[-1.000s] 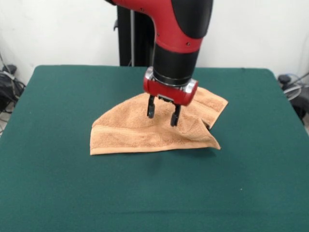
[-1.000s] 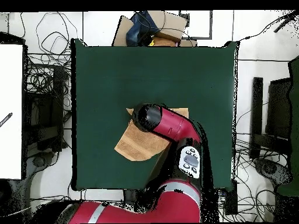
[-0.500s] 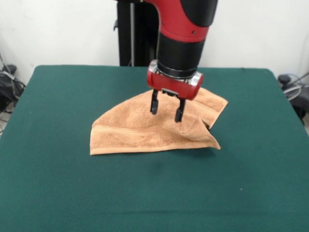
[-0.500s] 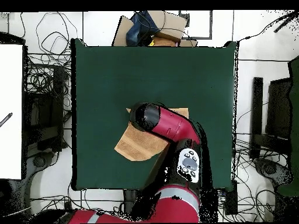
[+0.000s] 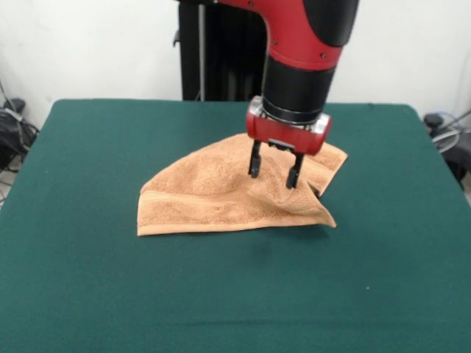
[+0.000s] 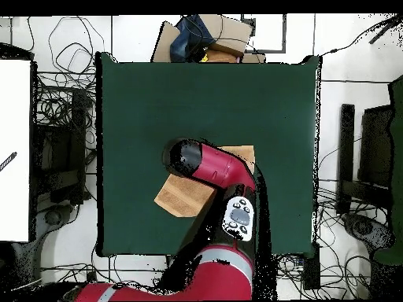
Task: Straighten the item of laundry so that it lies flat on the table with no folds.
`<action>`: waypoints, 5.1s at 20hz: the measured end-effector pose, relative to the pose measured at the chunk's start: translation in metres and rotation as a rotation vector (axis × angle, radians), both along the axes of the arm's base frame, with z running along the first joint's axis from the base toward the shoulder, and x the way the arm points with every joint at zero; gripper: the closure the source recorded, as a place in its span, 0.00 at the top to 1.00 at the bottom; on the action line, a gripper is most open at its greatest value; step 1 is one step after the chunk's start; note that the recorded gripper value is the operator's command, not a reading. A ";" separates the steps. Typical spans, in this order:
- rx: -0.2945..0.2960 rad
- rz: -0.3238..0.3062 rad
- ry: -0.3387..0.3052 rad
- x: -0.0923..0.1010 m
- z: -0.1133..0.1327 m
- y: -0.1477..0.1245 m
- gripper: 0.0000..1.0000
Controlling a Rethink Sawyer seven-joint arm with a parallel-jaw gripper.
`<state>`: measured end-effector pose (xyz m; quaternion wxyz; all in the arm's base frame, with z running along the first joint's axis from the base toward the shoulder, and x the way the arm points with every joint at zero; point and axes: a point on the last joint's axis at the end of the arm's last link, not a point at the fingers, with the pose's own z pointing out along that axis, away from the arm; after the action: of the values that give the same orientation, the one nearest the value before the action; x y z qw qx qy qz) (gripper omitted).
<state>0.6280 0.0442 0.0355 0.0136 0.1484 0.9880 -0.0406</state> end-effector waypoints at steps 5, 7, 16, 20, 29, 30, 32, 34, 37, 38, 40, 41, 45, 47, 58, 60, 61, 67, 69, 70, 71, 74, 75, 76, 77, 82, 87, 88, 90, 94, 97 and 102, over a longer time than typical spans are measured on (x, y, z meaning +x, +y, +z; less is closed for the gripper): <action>0.000 0.004 0.014 -0.004 -0.009 0.003 1.00; 0.001 0.003 0.025 -0.007 -0.015 0.001 1.00; 0.002 -0.012 0.038 -0.008 -0.025 -0.009 1.00; 0.001 -0.016 0.032 -0.005 -0.024 -0.011 1.00; 0.000 0.002 0.027 -0.004 -0.022 -0.001 1.00; 0.001 0.007 0.026 -0.004 -0.021 0.003 1.00; 0.001 0.010 0.024 -0.003 -0.019 0.005 1.00; 0.001 0.010 0.023 -0.003 -0.018 0.005 1.00; 0.001 0.009 0.024 -0.004 -0.018 0.005 1.00; 0.002 0.009 0.025 -0.004 -0.019 0.005 1.00; 0.002 0.007 0.025 -0.005 -0.019 0.004 1.00; 0.002 0.006 0.026 -0.005 -0.019 0.003 1.00; 0.014 -0.008 0.025 -0.004 -0.020 -0.003 1.00; 0.018 -0.011 0.023 -0.003 -0.021 -0.004 1.00; 0.002 0.000 -0.026 -0.004 -0.023 0.002 1.00; 0.002 0.009 -0.023 -0.007 -0.023 0.008 1.00; 0.003 0.018 -0.021 -0.008 -0.023 0.014 1.00; 0.004 0.059 -0.020 -0.013 -0.021 0.041 1.00; 0.006 0.057 -0.019 -0.015 -0.021 0.040 1.00; 0.006 0.053 -0.019 -0.016 -0.020 0.039 1.00; 0.007 0.045 -0.018 -0.018 -0.020 0.035 1.00; 0.014 0.008 -0.022 -0.025 -0.018 0.015 1.00; 0.015 -0.003 -0.024 -0.027 -0.018 0.007 1.00; 0.015 -0.009 -0.025 -0.029 -0.018 0.002 1.00; 0.014 -0.019 -0.028 -0.032 -0.017 -0.008 1.00; 0.004 -0.052 -0.031 -0.057 -0.017 -0.054 1.00; -0.004 -0.043 -0.015 -0.079 -0.015 -0.063 1.00; -0.004 -0.033 -0.008 -0.084 -0.015 -0.061 1.00; -0.004 -0.013 0.005 -0.093 -0.017 -0.055 1.00; -0.005 0.019 0.013 -0.097 -0.018 -0.043 1.00; -0.005 0.039 0.014 -0.098 -0.019 -0.032 1.00; -0.005 0.055 0.014 -0.098 -0.019 -0.024 1.00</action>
<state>0.5299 0.0203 0.0166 0.0081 0.1211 0.9917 -0.0435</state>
